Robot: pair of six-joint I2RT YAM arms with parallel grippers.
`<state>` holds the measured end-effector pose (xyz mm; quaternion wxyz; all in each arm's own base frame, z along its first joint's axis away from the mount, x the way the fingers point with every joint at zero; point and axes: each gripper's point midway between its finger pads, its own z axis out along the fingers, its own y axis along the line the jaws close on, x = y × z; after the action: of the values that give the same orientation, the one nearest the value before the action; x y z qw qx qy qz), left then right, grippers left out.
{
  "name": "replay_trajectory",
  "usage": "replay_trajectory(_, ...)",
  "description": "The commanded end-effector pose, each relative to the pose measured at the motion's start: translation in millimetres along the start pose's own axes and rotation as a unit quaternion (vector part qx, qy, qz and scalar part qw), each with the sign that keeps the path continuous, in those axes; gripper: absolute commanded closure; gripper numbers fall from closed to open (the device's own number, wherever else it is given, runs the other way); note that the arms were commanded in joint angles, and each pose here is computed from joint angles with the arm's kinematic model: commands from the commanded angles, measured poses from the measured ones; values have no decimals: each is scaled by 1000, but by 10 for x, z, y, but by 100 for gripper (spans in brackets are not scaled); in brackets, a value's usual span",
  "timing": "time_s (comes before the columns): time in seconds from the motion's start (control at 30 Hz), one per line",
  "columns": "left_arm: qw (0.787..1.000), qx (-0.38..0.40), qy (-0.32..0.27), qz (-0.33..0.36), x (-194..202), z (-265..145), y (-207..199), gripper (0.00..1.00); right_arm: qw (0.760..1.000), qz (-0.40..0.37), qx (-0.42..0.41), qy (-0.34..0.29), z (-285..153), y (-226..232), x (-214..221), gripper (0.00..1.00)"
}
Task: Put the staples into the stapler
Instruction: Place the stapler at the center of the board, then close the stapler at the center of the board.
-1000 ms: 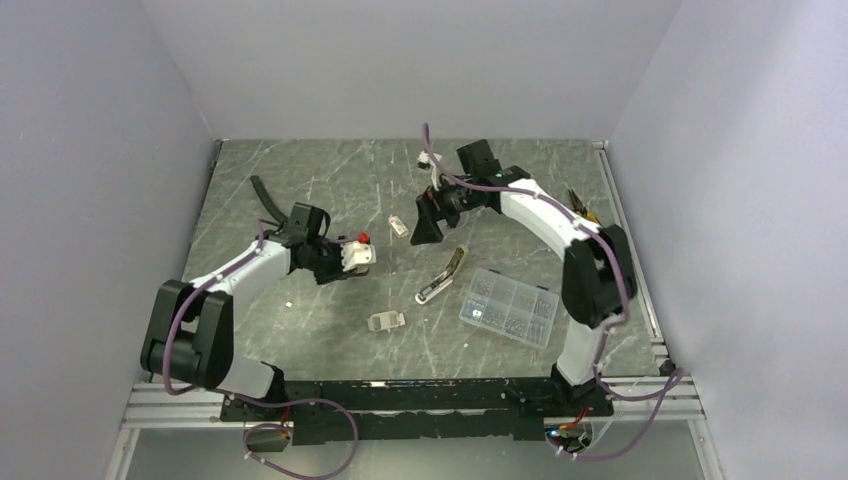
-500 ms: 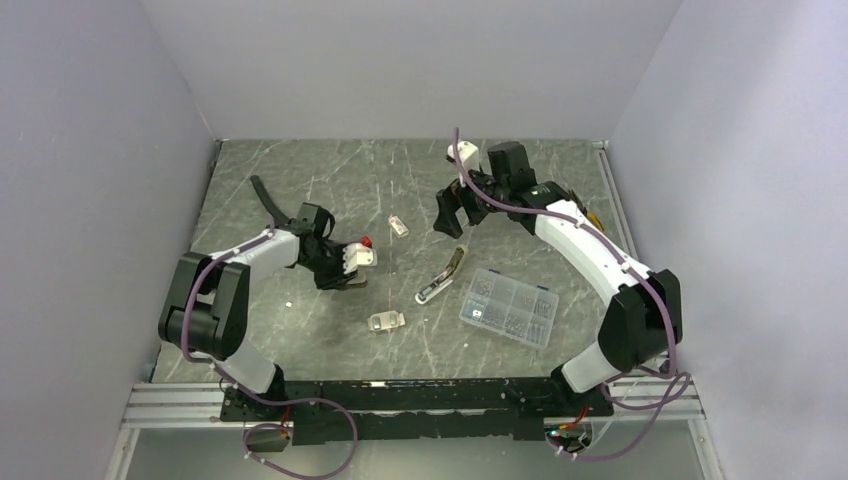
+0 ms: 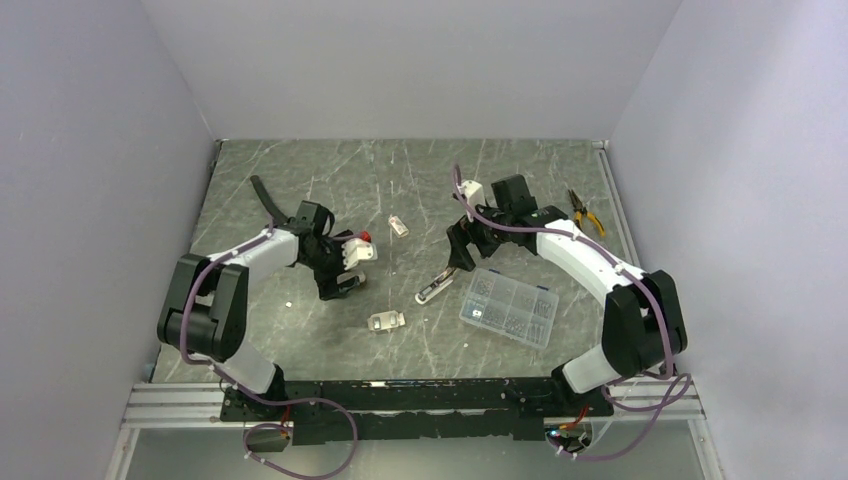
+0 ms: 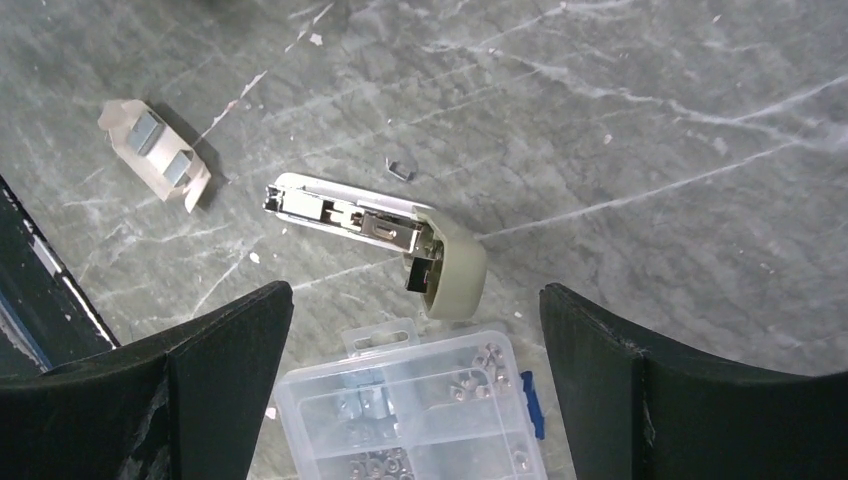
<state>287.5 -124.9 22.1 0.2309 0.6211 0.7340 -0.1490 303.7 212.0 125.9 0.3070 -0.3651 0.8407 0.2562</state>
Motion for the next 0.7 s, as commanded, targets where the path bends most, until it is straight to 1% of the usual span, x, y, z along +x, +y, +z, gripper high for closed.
replay_trajectory(0.0, 999, -43, -28, -3, -248, -243, 179, 6, 1000, -14, -12, -20, 71, 5, -63, 3)
replay_trajectory(0.17, 997, -69, -31, -14, -355, -457, 223, 6, 999, 1, -41, -9, 194, 50, 5, 10)
replay_trajectory(0.2, 996, -75, -35, -25, -393, -505, 231, 6, 999, 4, -46, -9, 211, 59, 14, 12)
replay_trajectory(0.37, 992, -59, -84, -70, -742, -689, 39, 6, 998, 21, -59, -2, 293, 77, 73, 24)
replay_trajectory(0.5, 991, -59, -98, -68, -1031, -639, -94, 6, 998, 27, -59, -8, 302, 91, 81, 34)
replay_trajectory(0.57, 993, -37, -88, -66, -1132, -542, -150, 6, 998, 30, -56, -8, 307, 81, 70, 40)
replay_trajectory(0.67, 994, -15, -95, -59, -1281, -393, -190, 6, 998, 38, -49, -5, 326, 55, 84, 49)
